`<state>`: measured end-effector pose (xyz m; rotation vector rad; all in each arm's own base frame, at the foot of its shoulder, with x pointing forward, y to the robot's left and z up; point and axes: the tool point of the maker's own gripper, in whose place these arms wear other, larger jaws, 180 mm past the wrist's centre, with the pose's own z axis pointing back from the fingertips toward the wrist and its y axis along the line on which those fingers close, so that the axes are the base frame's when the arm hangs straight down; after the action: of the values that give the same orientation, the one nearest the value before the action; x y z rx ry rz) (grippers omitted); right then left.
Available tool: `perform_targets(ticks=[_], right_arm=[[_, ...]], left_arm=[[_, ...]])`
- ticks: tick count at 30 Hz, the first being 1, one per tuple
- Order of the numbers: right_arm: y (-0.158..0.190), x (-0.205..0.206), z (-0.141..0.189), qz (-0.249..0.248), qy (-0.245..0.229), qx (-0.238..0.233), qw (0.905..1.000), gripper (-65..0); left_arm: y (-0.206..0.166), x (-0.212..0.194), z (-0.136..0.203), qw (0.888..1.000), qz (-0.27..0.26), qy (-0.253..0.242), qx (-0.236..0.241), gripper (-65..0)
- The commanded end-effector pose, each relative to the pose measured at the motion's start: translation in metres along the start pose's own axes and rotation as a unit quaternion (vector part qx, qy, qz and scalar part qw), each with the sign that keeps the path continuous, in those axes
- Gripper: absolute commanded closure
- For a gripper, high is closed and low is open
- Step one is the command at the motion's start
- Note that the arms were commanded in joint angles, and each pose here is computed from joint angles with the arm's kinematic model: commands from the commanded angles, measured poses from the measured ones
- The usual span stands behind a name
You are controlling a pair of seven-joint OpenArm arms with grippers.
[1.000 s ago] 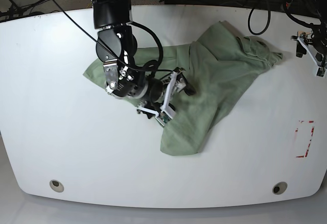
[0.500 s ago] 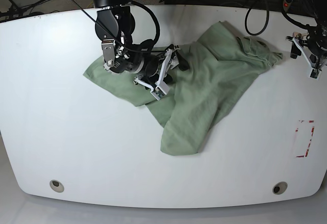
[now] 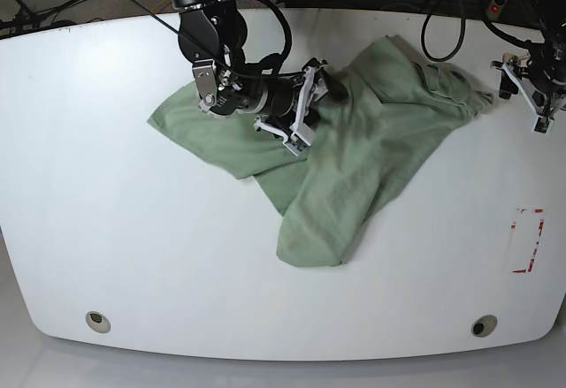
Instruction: Fold the T-shirt properly
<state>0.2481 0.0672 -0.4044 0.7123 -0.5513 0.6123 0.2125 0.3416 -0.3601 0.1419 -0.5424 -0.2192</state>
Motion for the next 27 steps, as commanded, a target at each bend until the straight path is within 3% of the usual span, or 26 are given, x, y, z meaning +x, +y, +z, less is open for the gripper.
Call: perform_targets(ticks=[1, 3, 5, 12, 16, 24, 25, 27], right_arm=[[0.005, 0.019, 0.0, 0.01, -0.027, 0.006, 0.9996, -40.0], [0.006, 0.02, 0.0, 0.009, -0.029, 0.008, 0.9995, -39.6], [0.009, 0.022, 0.0, 0.009, -0.032, 0.011, 0.9994, -34.9], [0.025, 0.034, -0.008, 0.049, -0.027, 0.03, 0.998, 0.0], [0.03, 0.038, -0.009, 0.064, -0.026, 0.033, 0.9971, 0.0], [0.022, 0.089, 0.008, 0.109, -0.069, 0.008, 0.9916, -1.0], [0.019, 0.091, 0.009, 0.106, -0.07, 0.003, 0.9919, -3.3], [0.006, 0.093, 0.013, 0.08, -0.072, -0.02, 0.994, -14.3]], left_arm=[[0.009, 0.01, 0.006, 1.0, -0.008, -0.015, 0.013, -36.7], [0.009, 0.01, 0.006, 1.0, -0.008, -0.014, 0.012, -36.7], [0.009, 0.01, 0.006, 1.0, -0.008, -0.014, 0.012, -36.7], [0.008, 0.009, 0.006, 1.0, -0.007, -0.014, 0.011, -36.7], [0.008, 0.009, 0.006, 1.0, -0.007, -0.014, 0.011, -36.7], [0.008, 0.009, 0.006, 1.0, -0.007, -0.014, 0.011, -36.7], [0.008, 0.009, 0.006, 1.0, -0.007, -0.013, 0.011, -36.7], [0.009, 0.009, 0.006, 1.0, -0.007, -0.013, 0.012, -36.7]])
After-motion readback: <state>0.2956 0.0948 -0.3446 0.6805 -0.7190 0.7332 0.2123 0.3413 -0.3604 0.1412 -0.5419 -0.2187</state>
